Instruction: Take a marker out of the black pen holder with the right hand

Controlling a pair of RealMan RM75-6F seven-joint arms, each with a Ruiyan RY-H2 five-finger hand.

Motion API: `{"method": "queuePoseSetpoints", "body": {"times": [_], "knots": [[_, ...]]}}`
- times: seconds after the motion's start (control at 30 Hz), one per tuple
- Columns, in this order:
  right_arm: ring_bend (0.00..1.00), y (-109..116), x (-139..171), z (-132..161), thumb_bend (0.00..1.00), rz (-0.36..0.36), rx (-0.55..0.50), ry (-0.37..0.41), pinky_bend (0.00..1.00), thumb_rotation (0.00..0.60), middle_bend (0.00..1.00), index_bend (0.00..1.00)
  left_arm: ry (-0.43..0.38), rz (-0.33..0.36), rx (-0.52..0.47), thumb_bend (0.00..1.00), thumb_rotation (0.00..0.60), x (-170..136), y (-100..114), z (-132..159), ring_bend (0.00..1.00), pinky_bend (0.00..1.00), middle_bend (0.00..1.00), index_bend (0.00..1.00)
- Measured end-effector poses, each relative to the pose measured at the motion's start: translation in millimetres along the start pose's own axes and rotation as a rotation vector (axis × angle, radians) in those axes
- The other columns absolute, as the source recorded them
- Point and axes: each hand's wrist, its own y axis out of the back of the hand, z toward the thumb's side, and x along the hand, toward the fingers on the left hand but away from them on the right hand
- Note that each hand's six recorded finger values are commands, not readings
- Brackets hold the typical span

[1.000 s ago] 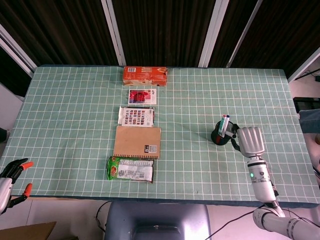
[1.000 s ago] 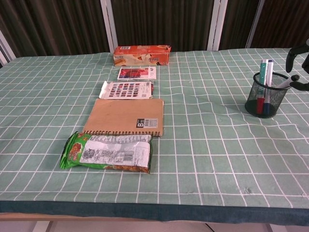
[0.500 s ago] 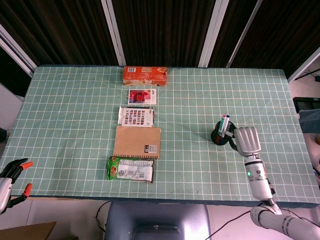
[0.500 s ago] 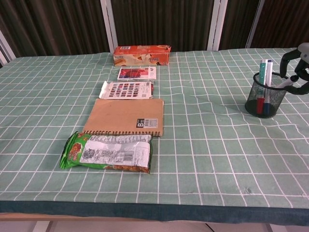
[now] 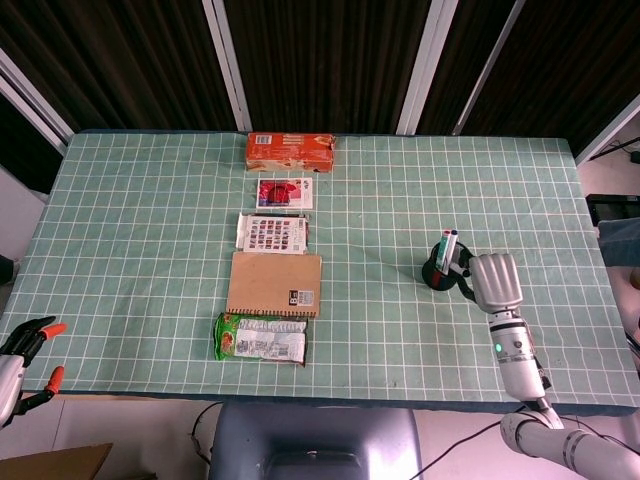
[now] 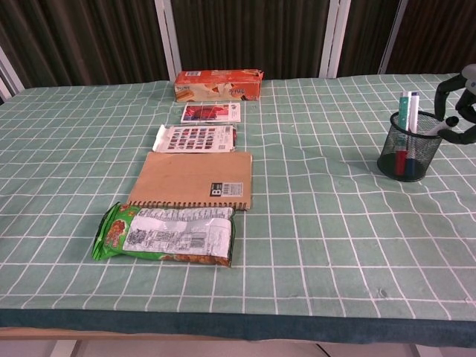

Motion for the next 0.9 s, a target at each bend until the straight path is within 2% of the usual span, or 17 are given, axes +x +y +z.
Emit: {"method": "queuePoseSetpoints", "body": {"times": [0.6, 0.9], "knots": [[1.0, 4.0, 2.0, -5.2, 0.81, -0.02, -0.01, -0.013, 1.0, 0.6, 1.0, 0.74, 0.002, 0.0, 0.001, 0.44, 0.6, 0.3, 0.0, -0.1, 0.1, 0.37, 0.12, 0.23], [1.0, 10.0, 2.7, -7.7, 0.86, -0.041, -0.019, -0.02, 1.0, 0.6, 1.0, 0.77, 0.002, -0.002, 0.003, 0.44, 0.6, 0.8, -0.3, 0.1, 0.1, 0.37, 0.12, 0.23]]}}
